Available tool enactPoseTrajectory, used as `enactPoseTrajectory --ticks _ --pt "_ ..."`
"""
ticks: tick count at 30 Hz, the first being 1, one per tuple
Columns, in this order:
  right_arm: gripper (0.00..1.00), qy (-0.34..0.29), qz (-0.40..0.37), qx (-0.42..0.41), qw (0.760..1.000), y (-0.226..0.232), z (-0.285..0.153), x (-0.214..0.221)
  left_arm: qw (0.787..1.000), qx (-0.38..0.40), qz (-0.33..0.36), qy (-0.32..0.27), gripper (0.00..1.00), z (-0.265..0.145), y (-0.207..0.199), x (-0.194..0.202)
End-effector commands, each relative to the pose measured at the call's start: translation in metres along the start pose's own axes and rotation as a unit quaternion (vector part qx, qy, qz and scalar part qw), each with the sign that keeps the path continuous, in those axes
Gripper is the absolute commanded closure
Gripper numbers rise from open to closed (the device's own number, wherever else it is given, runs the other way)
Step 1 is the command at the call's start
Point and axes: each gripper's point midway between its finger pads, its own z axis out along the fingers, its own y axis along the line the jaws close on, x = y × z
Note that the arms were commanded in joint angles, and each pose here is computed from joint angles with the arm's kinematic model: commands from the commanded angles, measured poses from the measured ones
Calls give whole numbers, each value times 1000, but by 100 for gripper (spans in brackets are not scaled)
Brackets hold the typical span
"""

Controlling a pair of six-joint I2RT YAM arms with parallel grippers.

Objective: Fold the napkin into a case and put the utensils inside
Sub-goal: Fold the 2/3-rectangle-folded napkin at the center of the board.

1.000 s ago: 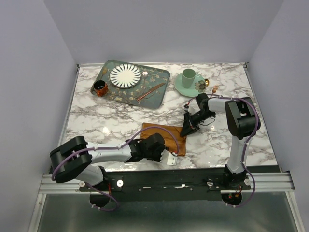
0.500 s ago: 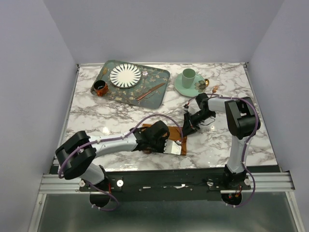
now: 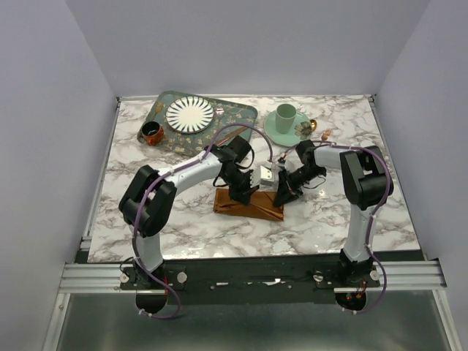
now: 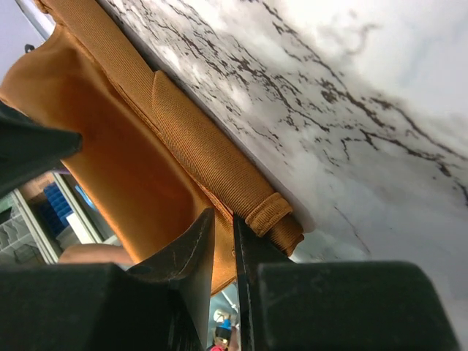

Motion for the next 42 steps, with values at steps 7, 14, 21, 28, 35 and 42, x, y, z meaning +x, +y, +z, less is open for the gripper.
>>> enactPoseTrajectory --ticks 7,14,21,28,35,42 --pt "76 3 -34 63 997 -34 4 -12 988 76 -128 -29 100 -6 20 3" --pt "76 7 -42 65 997 -35 4 -14 983 75 -163 -29 100 2 38 8" --pt "76 25 -71 59 995 -28 10 -12 980 89 -177 -33 100 1 30 8" --pt "76 56 -117 55 990 -18 22 0 968 123 -215 -44 100 -4 -5 13" --pt "76 78 -139 54 986 -16 26 17 962 127 -234 -62 100 -12 -18 7" --pt "76 81 -160 66 981 -18 23 11 962 106 -243 -64 100 -12 9 5"
